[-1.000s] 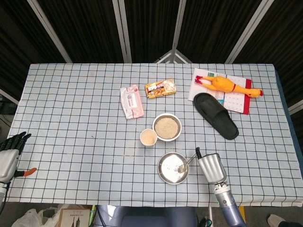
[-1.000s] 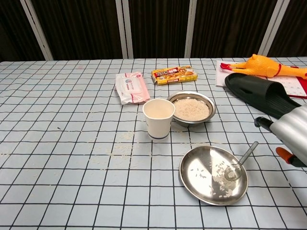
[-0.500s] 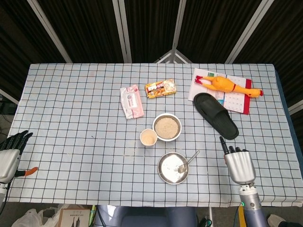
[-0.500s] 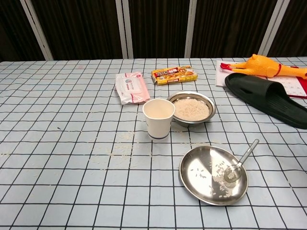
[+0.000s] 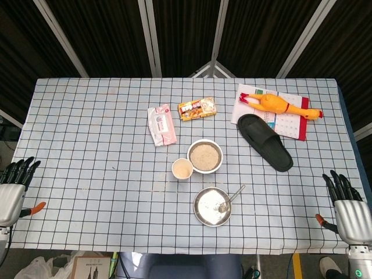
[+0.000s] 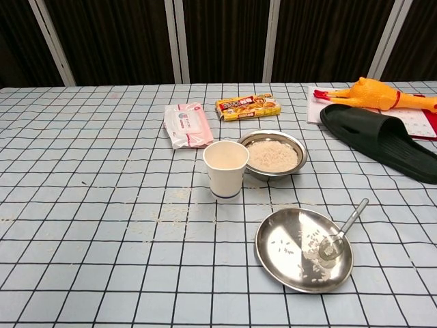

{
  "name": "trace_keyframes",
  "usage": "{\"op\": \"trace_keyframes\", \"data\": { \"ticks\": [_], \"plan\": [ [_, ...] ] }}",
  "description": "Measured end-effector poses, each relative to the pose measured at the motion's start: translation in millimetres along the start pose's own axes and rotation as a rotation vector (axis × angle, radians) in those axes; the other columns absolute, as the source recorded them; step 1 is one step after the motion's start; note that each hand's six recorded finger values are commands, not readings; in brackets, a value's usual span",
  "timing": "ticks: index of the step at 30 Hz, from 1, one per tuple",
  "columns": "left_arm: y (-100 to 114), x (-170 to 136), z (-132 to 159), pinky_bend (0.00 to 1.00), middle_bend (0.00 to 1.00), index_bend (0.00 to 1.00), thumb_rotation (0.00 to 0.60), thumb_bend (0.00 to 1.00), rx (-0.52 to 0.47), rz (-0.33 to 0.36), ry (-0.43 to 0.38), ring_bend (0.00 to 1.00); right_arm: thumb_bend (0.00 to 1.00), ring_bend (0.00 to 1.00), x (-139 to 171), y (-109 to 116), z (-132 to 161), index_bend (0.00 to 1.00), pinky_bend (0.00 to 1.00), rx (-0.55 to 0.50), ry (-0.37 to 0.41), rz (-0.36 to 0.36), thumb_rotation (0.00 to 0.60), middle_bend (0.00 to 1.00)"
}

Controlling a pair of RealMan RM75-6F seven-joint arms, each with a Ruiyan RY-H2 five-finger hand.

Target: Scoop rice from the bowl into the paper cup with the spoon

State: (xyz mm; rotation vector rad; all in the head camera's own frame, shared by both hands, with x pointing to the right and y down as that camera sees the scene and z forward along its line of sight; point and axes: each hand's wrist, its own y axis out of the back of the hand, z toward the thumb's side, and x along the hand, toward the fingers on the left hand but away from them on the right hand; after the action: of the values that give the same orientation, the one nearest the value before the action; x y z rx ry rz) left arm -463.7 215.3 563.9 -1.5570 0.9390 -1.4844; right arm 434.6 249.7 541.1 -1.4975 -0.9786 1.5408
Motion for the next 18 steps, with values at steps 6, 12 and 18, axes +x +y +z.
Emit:
{"op": "trace_keyframes", "data": {
  "ticks": [6,12,18],
  "plan": [
    [-0.6,0.2,-0.6,0.00,0.00,0.00,0.600,0.00,0.016,0.020,0.017,0.00,0.21,0.00,3.7,-2.8,-6.4,0.00,0.20,-0.005,-0.002,0.013,0.600,0.00],
    [-0.2,-1.5,-2.1,0.00,0.00,0.00,0.600,0.00,0.013,0.029,0.026,0.00,0.21,0.00,1.1,-4.8,-3.3,0.00,0.20,-0.018,0.004,-0.001,0.600,0.00],
    [-0.3,-2.5,-2.5,0.00,0.00,0.00,0.600,0.00,0.004,0.027,0.029,0.00,0.21,0.00,0.2,-4.3,-2.0,0.00,0.20,-0.015,0.011,-0.029,0.600,0.00]
  ]
}}
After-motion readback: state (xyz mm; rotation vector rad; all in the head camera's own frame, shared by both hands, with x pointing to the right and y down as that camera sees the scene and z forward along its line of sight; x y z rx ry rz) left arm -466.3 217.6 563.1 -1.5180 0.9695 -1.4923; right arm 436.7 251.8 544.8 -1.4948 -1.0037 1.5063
